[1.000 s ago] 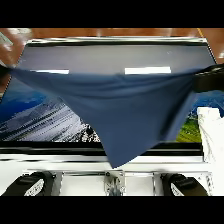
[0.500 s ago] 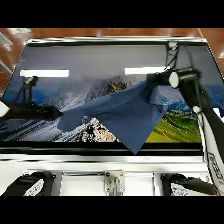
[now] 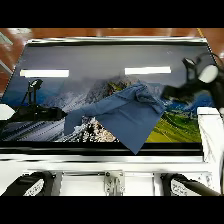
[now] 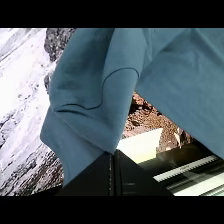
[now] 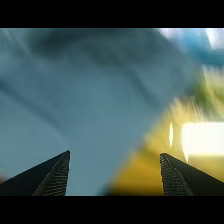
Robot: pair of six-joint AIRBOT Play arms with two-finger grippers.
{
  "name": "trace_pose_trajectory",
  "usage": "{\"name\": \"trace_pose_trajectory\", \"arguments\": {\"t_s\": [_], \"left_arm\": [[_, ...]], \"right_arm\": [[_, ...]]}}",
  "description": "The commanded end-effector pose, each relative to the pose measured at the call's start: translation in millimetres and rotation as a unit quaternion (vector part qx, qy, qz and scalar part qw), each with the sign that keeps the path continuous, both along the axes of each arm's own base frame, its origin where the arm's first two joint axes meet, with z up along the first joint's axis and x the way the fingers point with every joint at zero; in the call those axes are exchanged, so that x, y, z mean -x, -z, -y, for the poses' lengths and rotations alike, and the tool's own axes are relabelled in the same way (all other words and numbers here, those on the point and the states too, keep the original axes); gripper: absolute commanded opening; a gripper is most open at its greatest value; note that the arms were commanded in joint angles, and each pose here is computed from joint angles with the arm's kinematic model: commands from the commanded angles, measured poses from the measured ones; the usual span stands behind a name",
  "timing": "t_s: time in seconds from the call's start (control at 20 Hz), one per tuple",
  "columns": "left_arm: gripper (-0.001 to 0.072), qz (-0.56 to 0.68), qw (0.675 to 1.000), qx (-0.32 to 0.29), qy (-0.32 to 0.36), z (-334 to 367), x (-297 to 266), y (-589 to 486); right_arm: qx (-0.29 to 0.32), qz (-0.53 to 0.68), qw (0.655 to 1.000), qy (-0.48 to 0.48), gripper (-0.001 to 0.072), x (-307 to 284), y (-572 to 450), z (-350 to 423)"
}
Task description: Fold the shirts.
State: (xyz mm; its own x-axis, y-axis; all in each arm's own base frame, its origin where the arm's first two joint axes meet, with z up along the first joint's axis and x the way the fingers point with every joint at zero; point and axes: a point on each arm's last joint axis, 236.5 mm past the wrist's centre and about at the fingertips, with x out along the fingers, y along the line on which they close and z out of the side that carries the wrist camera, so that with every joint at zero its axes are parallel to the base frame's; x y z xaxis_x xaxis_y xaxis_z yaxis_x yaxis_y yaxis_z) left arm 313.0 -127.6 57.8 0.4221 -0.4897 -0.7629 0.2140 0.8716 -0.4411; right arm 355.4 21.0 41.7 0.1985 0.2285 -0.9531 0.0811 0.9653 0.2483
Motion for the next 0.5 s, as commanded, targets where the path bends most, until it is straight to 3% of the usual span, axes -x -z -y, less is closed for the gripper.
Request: {"name": "trace_pose_trajectory", "arguments": {"t_s": [0.0,0.2,0.45], "left_arm": [[0.0035,0.01,1.0,0.0,0.003,0.5,-3.3,-5.0],[0.0035,0.01,1.0,0.0,0.003,0.4,-3.4,-5.1],[0.0036,0.01,1.0,0.0,0.003,0.5,-3.4,-5.1]], "right_arm": [[-0.076,-0.112,0.99,0.039,0.0674,100.0,29.4,-6.7],[-0.203,-0.147,0.96,0.121,0.0674,165.6,107.7,-85.7],[-0.192,-0.143,0.956,0.17,0.0674,180.3,153.2,-112.9]]}}
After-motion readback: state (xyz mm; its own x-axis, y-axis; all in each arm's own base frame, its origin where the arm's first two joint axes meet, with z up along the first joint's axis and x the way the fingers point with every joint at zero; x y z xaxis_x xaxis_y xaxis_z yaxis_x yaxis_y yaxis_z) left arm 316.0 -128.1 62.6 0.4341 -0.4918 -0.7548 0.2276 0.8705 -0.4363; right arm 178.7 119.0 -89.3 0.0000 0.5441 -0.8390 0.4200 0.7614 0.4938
